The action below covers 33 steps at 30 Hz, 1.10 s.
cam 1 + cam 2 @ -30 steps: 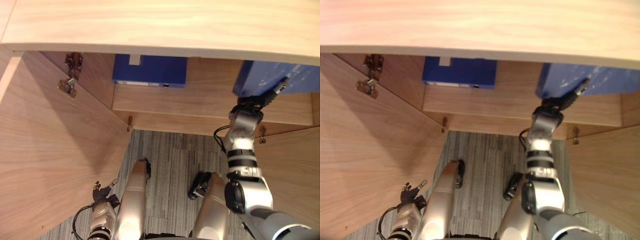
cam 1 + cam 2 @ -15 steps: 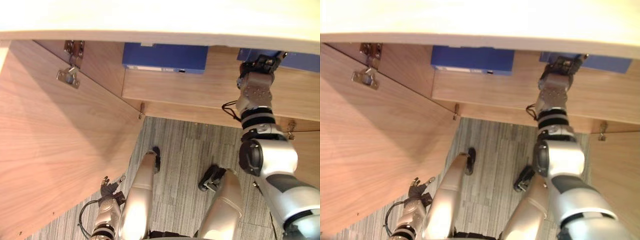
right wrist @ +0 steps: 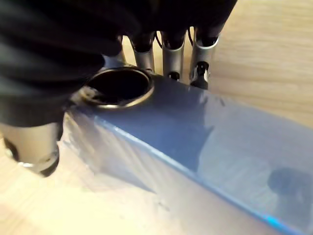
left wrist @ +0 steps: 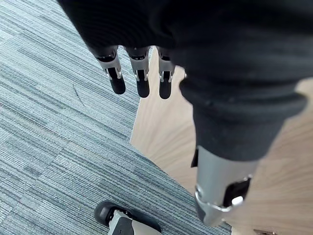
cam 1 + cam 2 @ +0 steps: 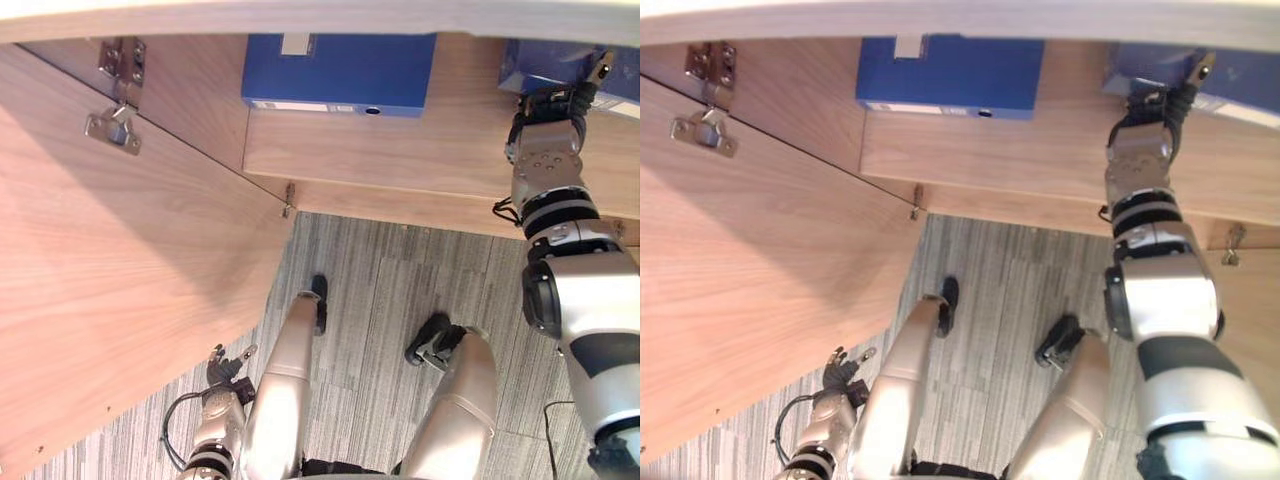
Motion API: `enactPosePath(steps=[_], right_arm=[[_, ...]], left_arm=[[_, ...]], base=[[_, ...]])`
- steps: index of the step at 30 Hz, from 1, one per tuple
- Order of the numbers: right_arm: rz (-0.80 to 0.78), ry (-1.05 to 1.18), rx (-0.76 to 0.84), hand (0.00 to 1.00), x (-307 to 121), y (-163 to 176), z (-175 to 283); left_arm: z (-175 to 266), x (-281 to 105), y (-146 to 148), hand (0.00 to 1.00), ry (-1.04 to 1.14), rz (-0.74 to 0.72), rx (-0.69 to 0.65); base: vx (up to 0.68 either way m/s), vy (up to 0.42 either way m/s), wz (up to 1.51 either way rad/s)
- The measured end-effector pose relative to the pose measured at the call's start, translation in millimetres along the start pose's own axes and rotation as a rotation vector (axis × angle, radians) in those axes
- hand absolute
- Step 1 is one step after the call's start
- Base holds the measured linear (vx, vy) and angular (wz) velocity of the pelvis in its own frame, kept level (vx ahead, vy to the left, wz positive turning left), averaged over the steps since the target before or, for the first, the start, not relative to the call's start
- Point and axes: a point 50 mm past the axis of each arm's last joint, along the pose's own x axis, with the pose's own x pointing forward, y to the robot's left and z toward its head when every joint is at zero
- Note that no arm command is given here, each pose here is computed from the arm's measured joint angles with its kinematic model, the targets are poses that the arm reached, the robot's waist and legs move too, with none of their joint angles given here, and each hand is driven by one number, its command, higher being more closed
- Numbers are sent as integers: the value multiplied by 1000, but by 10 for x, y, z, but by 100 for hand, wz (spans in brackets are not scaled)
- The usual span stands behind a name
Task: Walk over to the cabinet, pick up the folder, carry it to the office cabinet, place the folder inside the office cabinet, then close the office cabinet door
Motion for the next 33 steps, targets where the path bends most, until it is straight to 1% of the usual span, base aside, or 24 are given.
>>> enactPosePath(steps=[4,11,13,15,16,17,18,20,21,22,23,24,26,27,30,33], right_arm=[[10,3,-6,0,-13,59,-21],[39,4,-79,0,-40,190,-63],[48,7,-165,0,-39,196,-83],[119,-5,-387,0,-62,236,-166],[141,-9,-461,0,-68,242,-192],[182,-18,-603,0,-77,246,-234],[202,-18,-661,0,-80,241,-258],[246,24,-788,0,-69,98,-353],[247,71,-849,0,-61,-74,-440],[244,95,-879,0,-60,-173,-487],[237,127,-921,0,-62,-345,-551],[249,131,-957,0,-62,-418,-566],[271,157,-1056,0,-68,-565,-607],[267,185,-1120,0,-79,-719,-649],[253,261,-1213,0,-130,-1011,-772],[234,306,-1238,0,-167,-1192,-826]], left_arm=[[7,0,-3,0,-4,-2,4],[28,5,6,0,-14,-3,10],[30,6,9,0,-14,-2,11],[28,7,13,0,-14,-1,11],[30,8,15,0,-15,-1,12],[34,9,16,0,-18,-1,12],[34,8,16,0,-19,-1,13],[32,7,10,0,-23,-5,17],[31,5,3,0,-27,-9,22],[31,5,3,0,-28,-11,25],[35,6,3,0,-30,-13,29],[40,8,5,0,-34,-15,32],[48,13,11,0,-40,-22,50],[37,15,19,0,-37,-26,63],[43,19,20,0,-41,-39,79],[40,17,8,0,-40,-55,82]], base=[[77,1,-6],[40,16,-4],[11,13,-2],[33,20,-10],[29,15,-11],[25,13,-5],[37,16,-2],[44,21,-3],[65,34,-6],[84,47,-8],[72,44,-9],[64,53,-9],[49,65,-8],[34,55,-9],[31,31,-10],[6,7,-2]])
